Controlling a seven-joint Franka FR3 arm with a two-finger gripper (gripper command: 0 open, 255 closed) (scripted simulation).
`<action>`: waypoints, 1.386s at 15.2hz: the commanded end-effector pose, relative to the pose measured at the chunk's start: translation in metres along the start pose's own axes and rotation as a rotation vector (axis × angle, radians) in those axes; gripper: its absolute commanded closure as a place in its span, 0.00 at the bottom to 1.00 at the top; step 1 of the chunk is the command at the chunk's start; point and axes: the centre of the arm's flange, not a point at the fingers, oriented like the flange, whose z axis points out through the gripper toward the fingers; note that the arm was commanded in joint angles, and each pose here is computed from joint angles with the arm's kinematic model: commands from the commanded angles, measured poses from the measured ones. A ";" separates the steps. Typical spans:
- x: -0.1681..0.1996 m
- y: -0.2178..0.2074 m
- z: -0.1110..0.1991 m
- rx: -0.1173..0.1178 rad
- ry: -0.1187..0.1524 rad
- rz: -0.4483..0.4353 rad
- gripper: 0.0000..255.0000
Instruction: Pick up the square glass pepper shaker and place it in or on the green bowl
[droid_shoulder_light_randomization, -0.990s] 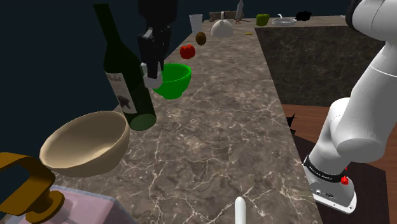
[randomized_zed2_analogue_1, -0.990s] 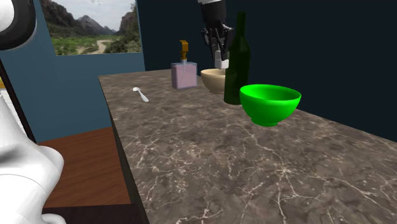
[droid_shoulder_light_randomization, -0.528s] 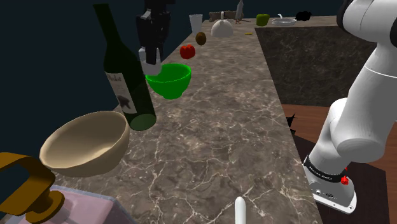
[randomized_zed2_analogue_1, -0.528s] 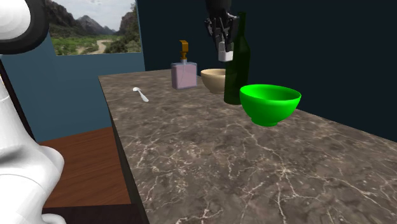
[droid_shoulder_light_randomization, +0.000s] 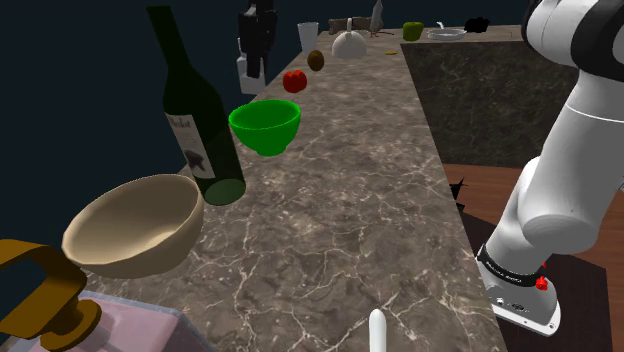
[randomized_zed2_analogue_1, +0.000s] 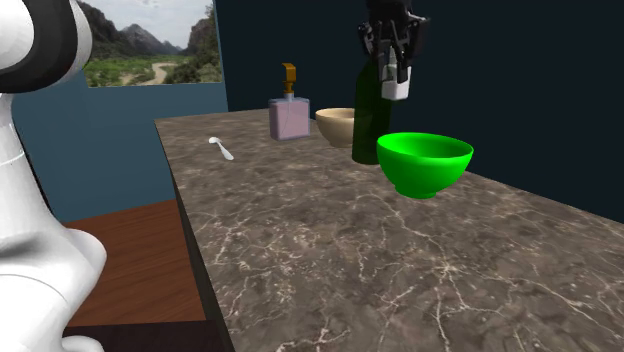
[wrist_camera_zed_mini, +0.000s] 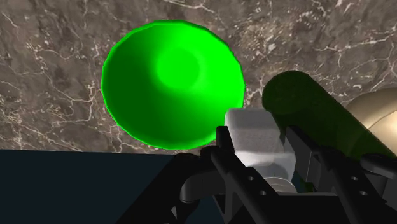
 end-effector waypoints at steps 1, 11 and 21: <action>0.009 0.025 0.002 0.000 0.000 -0.001 1.00; 0.006 0.069 0.038 0.000 0.000 -0.001 1.00; -0.003 0.070 0.072 0.000 0.000 -0.001 1.00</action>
